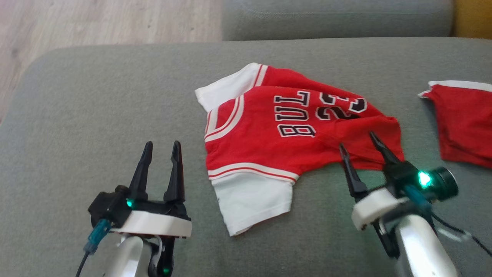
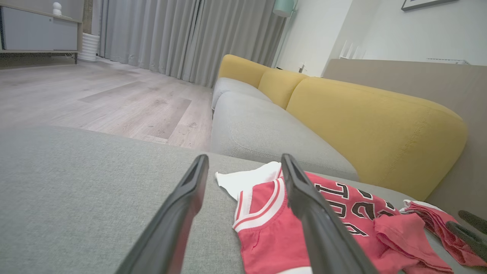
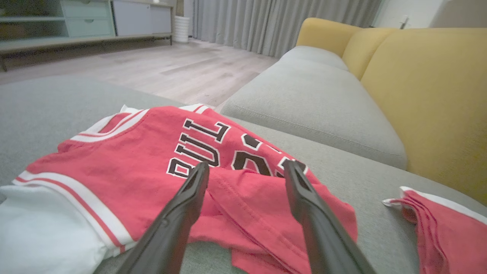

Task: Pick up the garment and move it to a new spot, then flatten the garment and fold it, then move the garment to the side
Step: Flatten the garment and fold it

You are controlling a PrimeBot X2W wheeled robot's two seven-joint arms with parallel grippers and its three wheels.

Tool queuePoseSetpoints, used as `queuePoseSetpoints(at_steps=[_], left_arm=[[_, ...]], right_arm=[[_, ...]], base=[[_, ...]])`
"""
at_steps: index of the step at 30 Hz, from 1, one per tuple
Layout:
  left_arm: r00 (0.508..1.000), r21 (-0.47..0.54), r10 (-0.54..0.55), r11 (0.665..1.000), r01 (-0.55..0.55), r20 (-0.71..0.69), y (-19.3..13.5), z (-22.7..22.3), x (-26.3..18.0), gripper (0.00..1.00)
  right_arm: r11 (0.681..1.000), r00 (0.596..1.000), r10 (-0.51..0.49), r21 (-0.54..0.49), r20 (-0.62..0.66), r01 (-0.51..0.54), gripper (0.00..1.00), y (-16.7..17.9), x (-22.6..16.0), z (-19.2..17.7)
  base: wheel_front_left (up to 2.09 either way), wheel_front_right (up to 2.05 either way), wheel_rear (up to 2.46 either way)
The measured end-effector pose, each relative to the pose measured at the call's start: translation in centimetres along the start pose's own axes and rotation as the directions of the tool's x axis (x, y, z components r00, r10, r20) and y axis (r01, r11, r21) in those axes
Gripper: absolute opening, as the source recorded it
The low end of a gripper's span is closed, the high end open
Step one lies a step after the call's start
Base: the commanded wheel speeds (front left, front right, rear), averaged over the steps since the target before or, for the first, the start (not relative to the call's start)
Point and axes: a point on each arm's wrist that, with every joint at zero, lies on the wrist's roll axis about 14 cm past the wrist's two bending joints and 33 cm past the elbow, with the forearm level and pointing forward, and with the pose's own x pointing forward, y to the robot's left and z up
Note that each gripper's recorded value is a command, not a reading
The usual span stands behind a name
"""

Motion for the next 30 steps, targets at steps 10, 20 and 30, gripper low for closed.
queuePoseSetpoints(at_steps=[10,20,30], left_arm=[[0.999,-0.009,0.051,0.999,-0.051,-0.007,1.8,-0.1,0.0,1.00],[0.996,-0.004,0.092,0.996,-0.092,-0.013,3.2,-0.2,-0.5,1.00],[0.998,-0.009,0.059,0.998,-0.059,-0.003,2.2,0.1,0.5,1.00]], right_arm=[[0.972,0.975,0.120,-0.180,-0.185,-0.154,1.00,3.0,4.3,-3.6],[0.958,0.959,0.112,-0.230,-0.261,-0.174,1.00,2.5,6.4,-5.6],[0.976,0.979,0.043,-0.199,-0.201,-0.084,0.00,-0.2,5.2,-4.4]], base=[[0.00,0.00,0.00],[0.00,0.00,0.00],[0.00,0.00,0.00]])
